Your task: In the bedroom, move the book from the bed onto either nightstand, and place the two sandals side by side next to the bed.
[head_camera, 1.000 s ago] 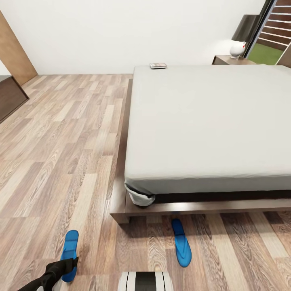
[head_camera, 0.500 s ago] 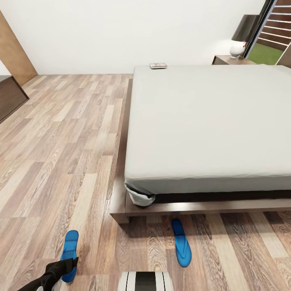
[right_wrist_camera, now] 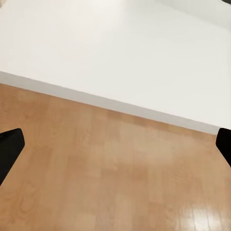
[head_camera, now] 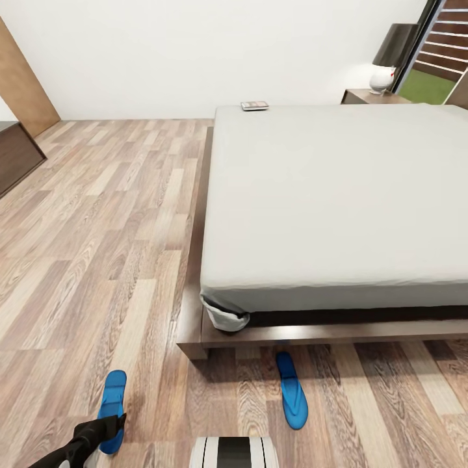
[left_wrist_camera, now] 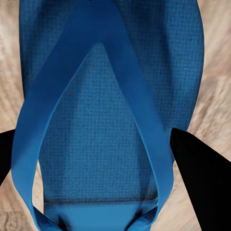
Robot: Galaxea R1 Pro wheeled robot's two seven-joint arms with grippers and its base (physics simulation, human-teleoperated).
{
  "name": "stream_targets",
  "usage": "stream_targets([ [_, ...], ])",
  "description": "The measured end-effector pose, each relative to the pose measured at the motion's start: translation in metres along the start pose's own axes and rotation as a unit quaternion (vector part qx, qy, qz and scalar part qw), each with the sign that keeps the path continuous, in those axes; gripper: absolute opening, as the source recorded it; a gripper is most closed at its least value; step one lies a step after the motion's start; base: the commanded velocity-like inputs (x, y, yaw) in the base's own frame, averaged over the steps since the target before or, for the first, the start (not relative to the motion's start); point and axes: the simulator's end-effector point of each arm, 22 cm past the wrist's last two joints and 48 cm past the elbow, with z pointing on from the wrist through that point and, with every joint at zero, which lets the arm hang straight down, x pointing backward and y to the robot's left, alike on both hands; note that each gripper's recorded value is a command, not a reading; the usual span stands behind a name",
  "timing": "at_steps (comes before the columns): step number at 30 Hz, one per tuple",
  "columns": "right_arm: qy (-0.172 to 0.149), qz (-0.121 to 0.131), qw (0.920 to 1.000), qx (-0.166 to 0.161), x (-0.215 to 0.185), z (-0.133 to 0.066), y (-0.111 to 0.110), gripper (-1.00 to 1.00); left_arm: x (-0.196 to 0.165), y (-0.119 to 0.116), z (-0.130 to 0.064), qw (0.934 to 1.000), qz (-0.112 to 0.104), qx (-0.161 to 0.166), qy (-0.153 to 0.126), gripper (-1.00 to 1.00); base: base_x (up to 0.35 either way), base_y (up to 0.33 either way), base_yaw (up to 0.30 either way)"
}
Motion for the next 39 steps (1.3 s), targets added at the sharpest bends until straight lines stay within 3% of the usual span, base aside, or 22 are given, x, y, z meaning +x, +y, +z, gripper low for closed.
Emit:
stream_targets([
  [39,-0.003,-0.002,0.9999,-0.011,-0.0013,-0.0002,0.0051,1.00,-0.0019,-0.0010,-0.0001,1.0000,0.000,0.000,-0.002,-1.00,0.000,0.039,0.000],
])
